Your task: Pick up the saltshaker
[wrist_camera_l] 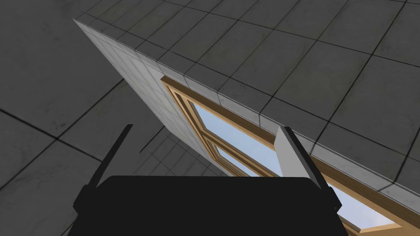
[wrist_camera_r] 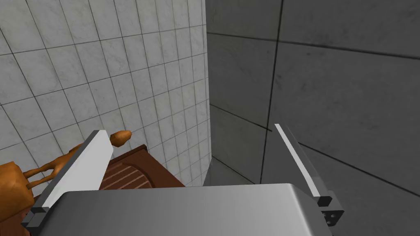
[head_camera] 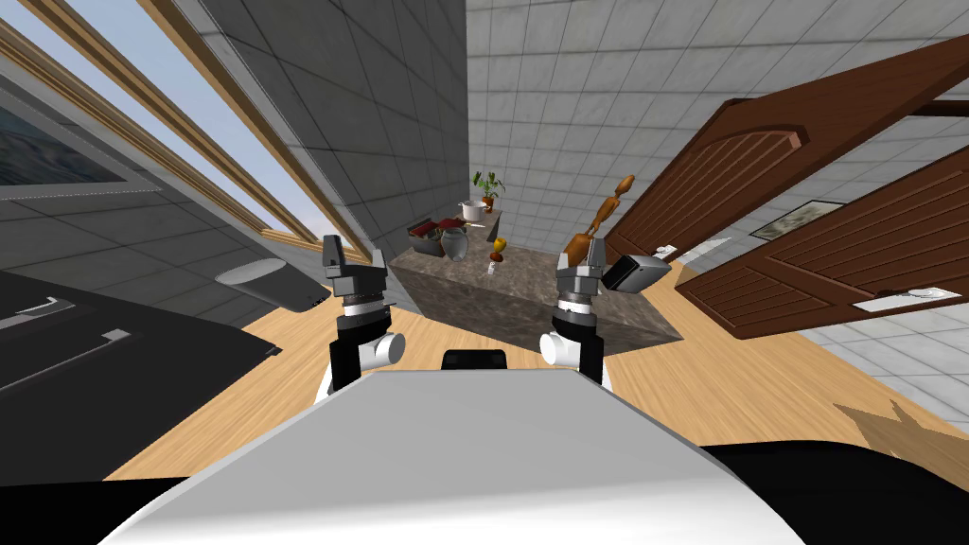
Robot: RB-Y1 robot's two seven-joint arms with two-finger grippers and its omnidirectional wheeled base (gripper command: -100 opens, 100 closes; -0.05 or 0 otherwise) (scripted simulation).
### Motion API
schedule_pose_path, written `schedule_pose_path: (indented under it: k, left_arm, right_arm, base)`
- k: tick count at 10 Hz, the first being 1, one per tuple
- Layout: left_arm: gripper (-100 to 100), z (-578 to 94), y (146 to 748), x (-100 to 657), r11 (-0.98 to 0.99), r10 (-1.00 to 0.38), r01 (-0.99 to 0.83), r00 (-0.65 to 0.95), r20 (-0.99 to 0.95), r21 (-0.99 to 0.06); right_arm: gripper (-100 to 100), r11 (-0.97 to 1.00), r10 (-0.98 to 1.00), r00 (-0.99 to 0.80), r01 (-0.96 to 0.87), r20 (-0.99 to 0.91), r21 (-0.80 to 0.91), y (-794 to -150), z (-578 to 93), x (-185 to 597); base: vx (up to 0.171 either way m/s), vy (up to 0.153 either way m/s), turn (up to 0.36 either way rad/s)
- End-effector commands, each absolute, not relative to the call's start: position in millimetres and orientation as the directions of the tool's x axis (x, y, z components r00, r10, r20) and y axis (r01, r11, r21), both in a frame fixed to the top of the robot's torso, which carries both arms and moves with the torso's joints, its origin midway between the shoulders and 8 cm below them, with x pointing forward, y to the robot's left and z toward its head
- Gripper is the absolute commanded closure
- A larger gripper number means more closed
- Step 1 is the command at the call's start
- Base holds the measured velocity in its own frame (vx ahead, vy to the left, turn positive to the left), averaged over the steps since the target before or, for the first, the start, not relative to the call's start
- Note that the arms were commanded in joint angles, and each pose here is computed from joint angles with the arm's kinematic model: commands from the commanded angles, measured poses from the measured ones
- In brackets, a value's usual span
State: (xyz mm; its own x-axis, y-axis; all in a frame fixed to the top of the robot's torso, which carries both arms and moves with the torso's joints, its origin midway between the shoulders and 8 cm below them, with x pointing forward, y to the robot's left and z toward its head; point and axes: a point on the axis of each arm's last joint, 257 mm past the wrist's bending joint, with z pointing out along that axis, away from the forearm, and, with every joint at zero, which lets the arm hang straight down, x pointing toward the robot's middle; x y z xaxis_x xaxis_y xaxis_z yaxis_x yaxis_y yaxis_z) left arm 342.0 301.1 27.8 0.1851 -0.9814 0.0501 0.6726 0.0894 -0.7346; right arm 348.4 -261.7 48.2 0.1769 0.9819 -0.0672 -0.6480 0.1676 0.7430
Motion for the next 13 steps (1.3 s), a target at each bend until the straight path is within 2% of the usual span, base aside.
schedule_pose_path:
  k: [1, 7, 13]
  left_arm:
    - [0, 28, 301, 342, 0.089, -0.981, 0.673, 0.185, 0.050, -0.735]
    - [0, 28, 301, 342, 0.089, -0.981, 0.673, 0.185, 0.050, -0.735]
    - [0, 28, 301, 342, 0.089, -0.981, 0.673, 0.185, 0.050, -0.735]
  right_arm:
    - [-100, 0.149, 0.987, 0.147, -0.639, -0.071, 0.754, -259, 44, 353]
    - [-100, -0.025, 1.000, -0.009, -0.547, 0.024, 0.837, -254, 10, 387]
    - [-100, -0.256, 0.966, -0.124, -0.377, 0.226, 0.890, -254, -36, 429]
  base:
    - [-0.012, -0.009, -0.013]
    - [-0.030, -0.028, -0.016]
    - [-0.025, -0.023, -0.010]
